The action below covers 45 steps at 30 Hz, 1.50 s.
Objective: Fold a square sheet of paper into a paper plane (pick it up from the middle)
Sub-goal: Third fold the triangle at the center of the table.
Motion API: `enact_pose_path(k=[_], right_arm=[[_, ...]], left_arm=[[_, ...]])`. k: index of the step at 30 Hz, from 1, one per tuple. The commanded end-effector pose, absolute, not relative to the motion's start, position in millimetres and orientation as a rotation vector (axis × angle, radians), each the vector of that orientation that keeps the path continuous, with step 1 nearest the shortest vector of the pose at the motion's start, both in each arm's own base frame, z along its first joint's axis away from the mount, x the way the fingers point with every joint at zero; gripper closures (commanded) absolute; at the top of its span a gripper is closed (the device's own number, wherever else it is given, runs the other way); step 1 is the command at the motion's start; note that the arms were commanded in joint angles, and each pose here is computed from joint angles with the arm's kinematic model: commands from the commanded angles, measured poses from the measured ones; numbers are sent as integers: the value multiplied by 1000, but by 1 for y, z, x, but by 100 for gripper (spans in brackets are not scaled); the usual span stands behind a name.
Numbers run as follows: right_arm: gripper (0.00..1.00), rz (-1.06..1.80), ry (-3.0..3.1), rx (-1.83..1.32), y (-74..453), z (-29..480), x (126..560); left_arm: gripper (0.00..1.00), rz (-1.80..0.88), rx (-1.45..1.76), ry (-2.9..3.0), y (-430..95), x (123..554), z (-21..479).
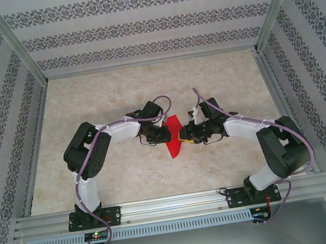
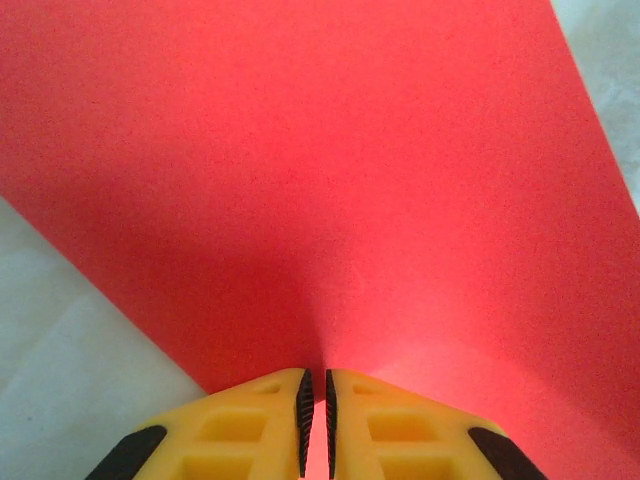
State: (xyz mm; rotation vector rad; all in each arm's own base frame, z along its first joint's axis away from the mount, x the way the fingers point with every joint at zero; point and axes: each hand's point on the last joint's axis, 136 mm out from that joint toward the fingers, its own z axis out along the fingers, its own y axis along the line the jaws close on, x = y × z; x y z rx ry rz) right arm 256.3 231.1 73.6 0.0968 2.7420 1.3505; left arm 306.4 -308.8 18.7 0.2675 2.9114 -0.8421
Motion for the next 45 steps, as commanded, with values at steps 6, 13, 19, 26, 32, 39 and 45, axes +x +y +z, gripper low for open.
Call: enact_pose_path(k=[6,13,19,26,32,39,45], right_arm=[[82,1384,2735,106,232,79,257],[87,1347,2771,95,231,73,258],[83,1277,2818,87,223,66,250],[80,1255,2840,94,219,59,246],[76,1180,2883,80,210,53,240],[70,1138,2905,94,202,46,235],[69,1127,2905,108,197,42,233]], left_arm=[[82,-766,286,3016,-295,287,-11],[82,-765,289,3020,-294,286,-11],[82,-773,289,3020,-295,287,-11],[83,-778,287,3022,-296,288,-13],[83,-777,287,3026,-295,287,-13],[82,-781,288,3029,-296,286,-14],[82,-787,286,3032,-296,286,-15]])
